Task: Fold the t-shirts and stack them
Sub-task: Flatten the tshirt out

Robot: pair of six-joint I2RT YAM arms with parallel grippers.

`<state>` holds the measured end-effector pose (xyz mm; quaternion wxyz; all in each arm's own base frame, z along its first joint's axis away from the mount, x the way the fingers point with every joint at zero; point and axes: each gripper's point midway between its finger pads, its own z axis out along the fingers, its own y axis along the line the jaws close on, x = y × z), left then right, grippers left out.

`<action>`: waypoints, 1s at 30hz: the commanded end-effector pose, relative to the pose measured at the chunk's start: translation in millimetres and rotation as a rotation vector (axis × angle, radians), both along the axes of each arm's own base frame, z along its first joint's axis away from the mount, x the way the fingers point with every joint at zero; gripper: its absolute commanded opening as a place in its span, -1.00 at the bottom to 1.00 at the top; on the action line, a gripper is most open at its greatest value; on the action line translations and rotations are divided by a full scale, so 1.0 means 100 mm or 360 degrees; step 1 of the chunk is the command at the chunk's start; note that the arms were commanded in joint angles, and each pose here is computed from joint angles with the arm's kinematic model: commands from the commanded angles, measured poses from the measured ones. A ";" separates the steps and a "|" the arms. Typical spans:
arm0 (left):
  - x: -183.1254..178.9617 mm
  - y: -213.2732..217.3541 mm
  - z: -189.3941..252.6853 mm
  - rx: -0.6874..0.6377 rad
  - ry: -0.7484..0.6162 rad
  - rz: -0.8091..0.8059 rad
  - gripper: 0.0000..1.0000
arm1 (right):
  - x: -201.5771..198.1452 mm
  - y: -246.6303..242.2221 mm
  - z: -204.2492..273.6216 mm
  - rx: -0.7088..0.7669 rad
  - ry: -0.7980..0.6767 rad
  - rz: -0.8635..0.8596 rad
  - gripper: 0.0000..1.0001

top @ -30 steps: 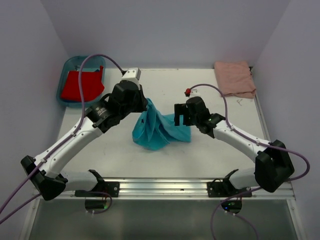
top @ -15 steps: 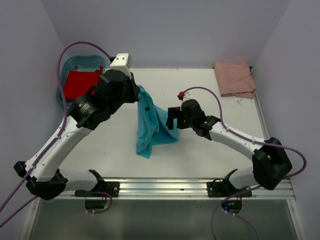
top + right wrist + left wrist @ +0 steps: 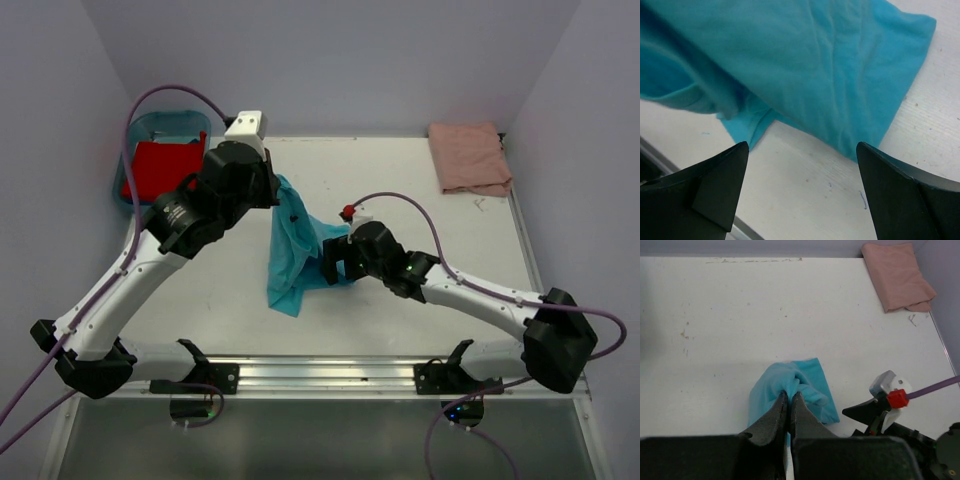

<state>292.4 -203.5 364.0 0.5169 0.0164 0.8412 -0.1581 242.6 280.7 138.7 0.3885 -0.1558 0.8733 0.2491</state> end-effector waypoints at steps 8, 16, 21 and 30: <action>-0.12 0.10 0.48 -0.0130 -0.0153 -0.0009 -1.00 | 0.46 -0.20 -0.60 -0.0362 -0.0048 -0.0336 0.82; -0.23 0.20 0.57 -0.0156 -0.0178 -0.0002 -1.00 | 0.72 -0.25 -0.64 -0.0456 -0.0119 -0.0539 -1.00; -0.28 0.34 0.60 -0.0143 -0.0204 0.0053 -1.00 | 0.80 -0.43 -0.47 -0.0561 -0.0211 -0.0644 -1.00; -0.37 0.61 0.43 -0.0090 -0.0192 0.0185 -1.00 | 0.64 -1.05 0.96 -0.0551 -0.0563 -0.0796 -1.00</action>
